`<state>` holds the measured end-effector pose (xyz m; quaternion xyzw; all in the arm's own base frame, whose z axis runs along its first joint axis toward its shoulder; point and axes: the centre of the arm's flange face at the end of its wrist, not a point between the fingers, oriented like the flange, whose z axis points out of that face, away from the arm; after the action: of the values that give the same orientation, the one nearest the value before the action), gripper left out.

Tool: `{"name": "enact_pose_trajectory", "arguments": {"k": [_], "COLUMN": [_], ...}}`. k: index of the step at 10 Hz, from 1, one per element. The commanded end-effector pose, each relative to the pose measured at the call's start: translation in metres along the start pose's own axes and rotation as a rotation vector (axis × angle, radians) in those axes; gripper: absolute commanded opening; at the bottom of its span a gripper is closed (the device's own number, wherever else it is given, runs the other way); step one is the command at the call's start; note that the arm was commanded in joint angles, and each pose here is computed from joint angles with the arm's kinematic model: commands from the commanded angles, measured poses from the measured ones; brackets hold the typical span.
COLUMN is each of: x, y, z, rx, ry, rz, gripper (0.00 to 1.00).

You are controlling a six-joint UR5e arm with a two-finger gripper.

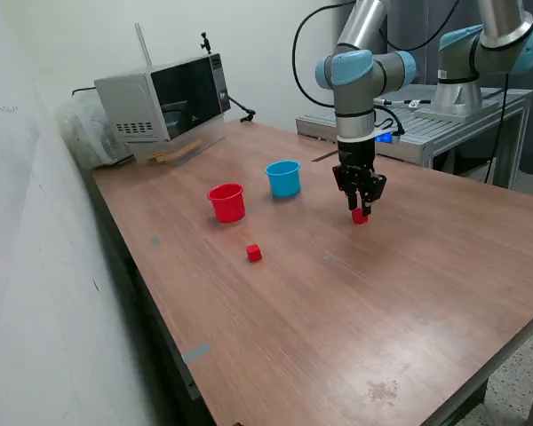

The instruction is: Place red objects in the red bin, and blue objects in the blue bin.

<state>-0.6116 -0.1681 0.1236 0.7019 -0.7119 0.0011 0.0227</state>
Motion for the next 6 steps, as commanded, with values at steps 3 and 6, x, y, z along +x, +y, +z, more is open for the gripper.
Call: {"name": "enact_pose_trajectory", "arguments": {"k": [3, 6], "x": [-0.008, -0.016], "y": [0.0, 0.005], "z": [0.003, 0.0], "rx": [0.005, -0.002], "ry": [0.001, -0.003], "rz": [0.013, 0.022], "gripper": [0.0, 0.0]}}
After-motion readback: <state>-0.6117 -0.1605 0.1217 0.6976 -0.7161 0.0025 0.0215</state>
